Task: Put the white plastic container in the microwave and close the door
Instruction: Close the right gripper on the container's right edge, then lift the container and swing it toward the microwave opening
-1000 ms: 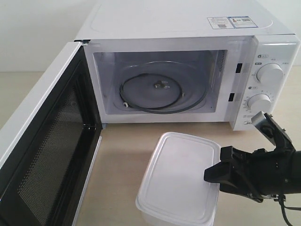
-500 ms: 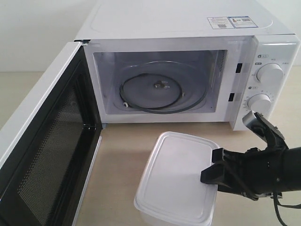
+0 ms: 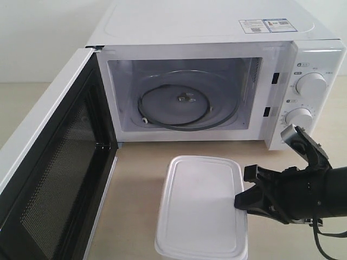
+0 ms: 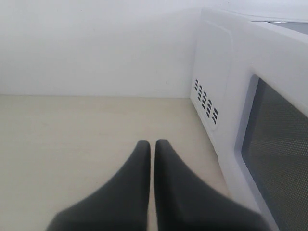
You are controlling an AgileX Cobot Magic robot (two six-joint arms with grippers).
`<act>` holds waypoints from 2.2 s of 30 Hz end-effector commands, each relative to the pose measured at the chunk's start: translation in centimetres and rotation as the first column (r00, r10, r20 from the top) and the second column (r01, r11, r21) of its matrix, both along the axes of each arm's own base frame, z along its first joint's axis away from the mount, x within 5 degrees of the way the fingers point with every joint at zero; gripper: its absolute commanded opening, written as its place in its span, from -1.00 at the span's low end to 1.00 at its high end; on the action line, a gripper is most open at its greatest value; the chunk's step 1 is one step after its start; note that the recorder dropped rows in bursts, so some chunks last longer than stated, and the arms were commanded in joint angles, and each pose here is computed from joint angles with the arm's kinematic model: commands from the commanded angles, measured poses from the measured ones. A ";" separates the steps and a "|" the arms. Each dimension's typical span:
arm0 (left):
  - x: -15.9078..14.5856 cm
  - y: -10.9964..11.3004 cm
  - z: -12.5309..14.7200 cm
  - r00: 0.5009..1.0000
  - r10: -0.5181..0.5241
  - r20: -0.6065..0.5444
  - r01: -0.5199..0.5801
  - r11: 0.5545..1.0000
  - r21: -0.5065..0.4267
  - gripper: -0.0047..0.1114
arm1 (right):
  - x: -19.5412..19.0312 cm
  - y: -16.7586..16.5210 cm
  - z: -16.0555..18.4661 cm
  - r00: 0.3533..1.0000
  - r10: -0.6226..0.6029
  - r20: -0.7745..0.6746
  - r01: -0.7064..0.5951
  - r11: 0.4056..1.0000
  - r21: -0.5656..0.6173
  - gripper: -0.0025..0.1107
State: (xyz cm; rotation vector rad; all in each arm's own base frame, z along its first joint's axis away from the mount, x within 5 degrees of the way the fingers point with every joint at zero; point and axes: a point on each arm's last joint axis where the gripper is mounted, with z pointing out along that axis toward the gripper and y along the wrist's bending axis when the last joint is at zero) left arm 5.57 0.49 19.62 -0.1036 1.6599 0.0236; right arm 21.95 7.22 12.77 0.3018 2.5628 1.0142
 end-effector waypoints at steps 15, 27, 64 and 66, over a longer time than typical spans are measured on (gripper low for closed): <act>0.0 0.0 0.1 1.000 -0.004 0.003 0.004 1.000 -0.002 -0.85 | -0.7 0.0 2.3 0.995 0.019 0.102 -0.019 1.000 0.000 -0.96; 0.0 0.0 0.1 1.000 -0.004 0.003 0.004 1.000 -0.002 -0.85 | -1.8 0.3 3.3 0.990 0.037 0.134 -0.045 0.997 0.056 -0.96; 0.0 0.0 0.1 1.000 -0.004 0.003 0.004 1.000 -0.002 -0.85 | -8.5 2.4 9.4 0.939 -0.184 0.289 0.174 0.983 0.061 -0.96; 0.0 0.0 0.1 1.000 -0.004 0.003 0.004 1.000 -0.002 -0.85 | -8.7 2.7 9.4 0.932 -0.204 0.298 0.195 0.979 0.057 -0.96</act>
